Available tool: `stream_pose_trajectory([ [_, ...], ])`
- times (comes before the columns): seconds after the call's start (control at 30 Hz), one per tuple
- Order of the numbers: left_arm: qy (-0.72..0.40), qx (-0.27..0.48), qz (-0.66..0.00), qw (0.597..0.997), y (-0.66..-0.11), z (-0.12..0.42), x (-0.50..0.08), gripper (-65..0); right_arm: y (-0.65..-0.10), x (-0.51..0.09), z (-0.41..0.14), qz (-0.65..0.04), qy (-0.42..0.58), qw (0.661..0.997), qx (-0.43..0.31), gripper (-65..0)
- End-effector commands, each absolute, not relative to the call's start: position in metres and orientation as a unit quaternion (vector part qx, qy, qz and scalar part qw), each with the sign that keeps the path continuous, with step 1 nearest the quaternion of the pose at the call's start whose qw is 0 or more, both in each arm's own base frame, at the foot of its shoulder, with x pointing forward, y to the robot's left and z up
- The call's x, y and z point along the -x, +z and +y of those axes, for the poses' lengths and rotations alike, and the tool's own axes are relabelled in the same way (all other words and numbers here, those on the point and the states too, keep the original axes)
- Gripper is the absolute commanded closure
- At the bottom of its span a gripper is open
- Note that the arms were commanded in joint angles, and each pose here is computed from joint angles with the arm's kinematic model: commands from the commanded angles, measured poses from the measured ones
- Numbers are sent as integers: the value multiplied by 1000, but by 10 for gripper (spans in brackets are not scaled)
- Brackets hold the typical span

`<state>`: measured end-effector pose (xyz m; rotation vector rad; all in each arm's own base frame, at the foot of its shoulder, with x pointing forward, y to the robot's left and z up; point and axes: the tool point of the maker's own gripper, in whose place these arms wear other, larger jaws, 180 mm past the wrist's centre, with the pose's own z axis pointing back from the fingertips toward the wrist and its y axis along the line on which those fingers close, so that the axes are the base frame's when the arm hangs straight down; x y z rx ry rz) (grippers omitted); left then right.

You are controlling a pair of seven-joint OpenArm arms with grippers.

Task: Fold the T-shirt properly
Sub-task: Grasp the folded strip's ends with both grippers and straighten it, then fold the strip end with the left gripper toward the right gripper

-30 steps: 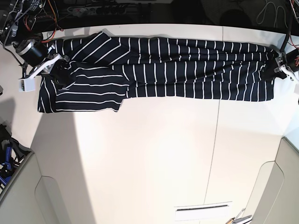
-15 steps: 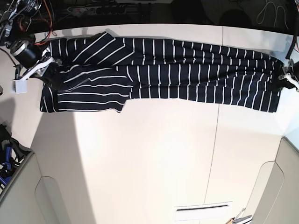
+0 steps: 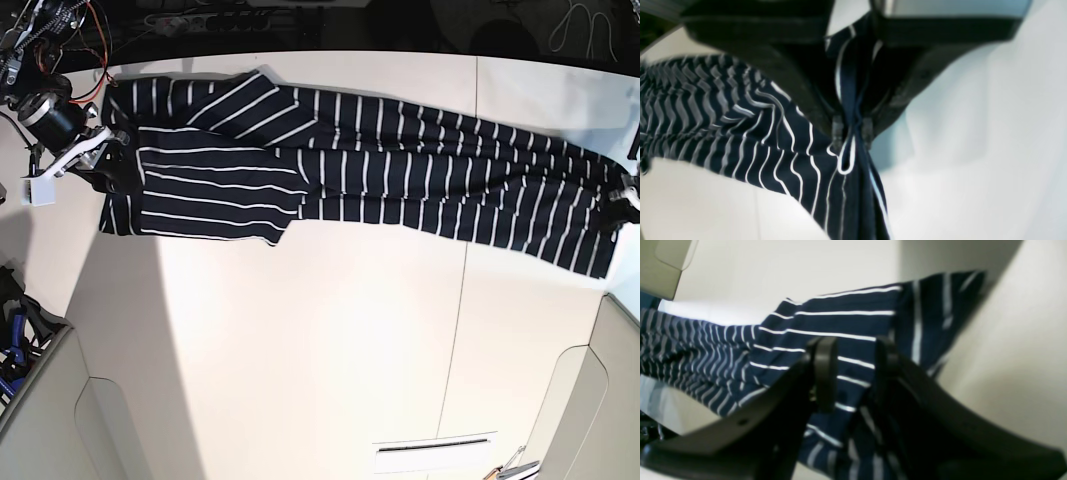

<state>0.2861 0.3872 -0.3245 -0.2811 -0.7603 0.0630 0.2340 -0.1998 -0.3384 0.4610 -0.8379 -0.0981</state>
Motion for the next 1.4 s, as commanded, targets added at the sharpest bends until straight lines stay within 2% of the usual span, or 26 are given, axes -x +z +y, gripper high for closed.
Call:
stream_pose_trajectory([
  [0.0, 16, 119, -401, 908, -296, 399, -299, 0, -326, -239, -200, -423, -39, 877, -226, -194],
  [0.27, -22, 102, -420, 901, -263, 398, -313, 0, -327, -237, -201, -419, -40, 878, -225, -194],
  [0.43, -79, 172, -414, 890, -255, 336, -303, 0, -326, -236, -209, -424, -49, 878, -217, -193],
  [0.73, -173, 238, -445, 846, -250, 217, -272, 0, -323, -234, -222, -433, -64, 876, -204, -194],
  [0.97, -192, 297, -418, 837, -281, 153, -262, 0, -323, -229, -228, -428, -72, 878, -201, -195],
  [1.03, -200, 298, -418, 834, -290, 137, -263, 0, -325, -227, -228, -425, -71, 880, -200, -232],
  [1.13, -214, 307, -417, 828, -298, 115, -261, -34, -329, -221, -228, -418, -69, 883, -200, -324],
  [1.23, -233, 317, -402, 826, -307, 97, -254, -41, -333, -215, -228, -410, -71, 887, -199, -352],
  [1.3, -247, 321, -393, 826, -312, 88, -249, -96, -335, -213, -227, -407, -72, 888, -200, -352],
  [1.37, -256, 328, -389, 822, -314, 78, -245, -200, -337, -211, -227, -404, -74, 889, -202, -352],
])
